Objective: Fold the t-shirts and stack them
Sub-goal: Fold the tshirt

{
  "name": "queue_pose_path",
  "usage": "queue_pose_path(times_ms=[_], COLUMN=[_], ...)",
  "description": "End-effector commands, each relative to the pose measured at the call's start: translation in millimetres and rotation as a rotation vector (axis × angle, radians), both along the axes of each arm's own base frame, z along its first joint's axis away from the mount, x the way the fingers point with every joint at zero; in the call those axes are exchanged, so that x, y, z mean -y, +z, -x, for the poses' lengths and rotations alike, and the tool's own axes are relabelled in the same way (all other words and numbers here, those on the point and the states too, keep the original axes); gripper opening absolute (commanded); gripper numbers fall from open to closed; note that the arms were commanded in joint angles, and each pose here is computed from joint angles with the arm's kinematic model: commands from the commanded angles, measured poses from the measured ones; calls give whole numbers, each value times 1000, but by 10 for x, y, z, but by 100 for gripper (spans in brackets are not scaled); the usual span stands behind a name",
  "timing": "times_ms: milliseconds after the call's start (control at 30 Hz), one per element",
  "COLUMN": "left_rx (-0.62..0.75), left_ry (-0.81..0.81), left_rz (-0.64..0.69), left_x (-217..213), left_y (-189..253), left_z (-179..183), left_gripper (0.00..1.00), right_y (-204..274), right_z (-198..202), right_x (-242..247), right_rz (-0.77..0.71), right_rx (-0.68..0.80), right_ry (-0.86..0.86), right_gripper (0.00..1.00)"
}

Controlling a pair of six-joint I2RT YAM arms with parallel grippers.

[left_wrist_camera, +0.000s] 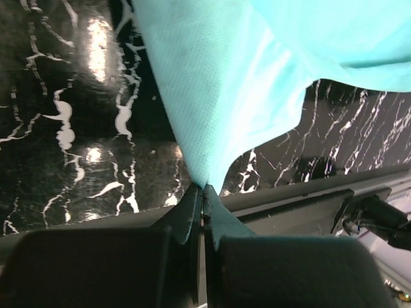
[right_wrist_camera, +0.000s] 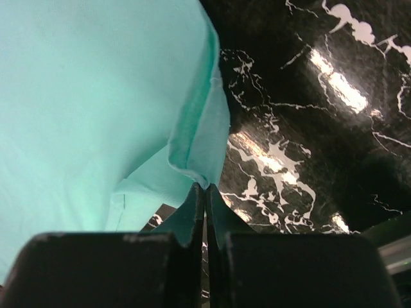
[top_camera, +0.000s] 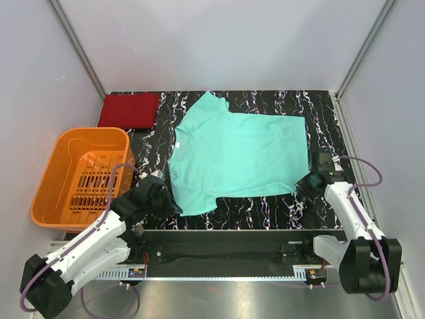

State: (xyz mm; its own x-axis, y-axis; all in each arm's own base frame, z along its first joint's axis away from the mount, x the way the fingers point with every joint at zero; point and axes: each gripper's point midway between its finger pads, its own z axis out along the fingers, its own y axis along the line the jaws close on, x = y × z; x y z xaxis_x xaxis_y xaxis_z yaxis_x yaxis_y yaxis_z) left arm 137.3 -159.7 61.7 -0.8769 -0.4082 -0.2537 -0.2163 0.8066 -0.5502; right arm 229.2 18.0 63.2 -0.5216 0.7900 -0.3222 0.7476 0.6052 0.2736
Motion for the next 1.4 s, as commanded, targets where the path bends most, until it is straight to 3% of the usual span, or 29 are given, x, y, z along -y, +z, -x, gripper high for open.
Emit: queue_pose_path(times_ms=[0,167,333,667,933,1367], left_rx=[72,118,213,224,213,215], left_ry=[-72,-81,-111,-63,1,-24], left_rz=[77,28,6,-59,-81,-53], left_x=[214,289,480,364,91,256], left_y=[390,598,1046,1140,1058,1106], left_z=[-119,-386,-816,-1582,-1802,-2152], left_gripper=[0,0,0,0,0,0], right_y=[35,-94,220,415,335,400], right_z=[136,150,-134,-589,-818,-1170], right_x=[-56,-14,156,464,658,660], right_rz=[-40,-6,89,119,103,88], right_rx=[18,-43,-6,9,-3,38], right_ry=[-19,16,12,-19,-25,23], right_gripper=[0,0,0,0,0,0])
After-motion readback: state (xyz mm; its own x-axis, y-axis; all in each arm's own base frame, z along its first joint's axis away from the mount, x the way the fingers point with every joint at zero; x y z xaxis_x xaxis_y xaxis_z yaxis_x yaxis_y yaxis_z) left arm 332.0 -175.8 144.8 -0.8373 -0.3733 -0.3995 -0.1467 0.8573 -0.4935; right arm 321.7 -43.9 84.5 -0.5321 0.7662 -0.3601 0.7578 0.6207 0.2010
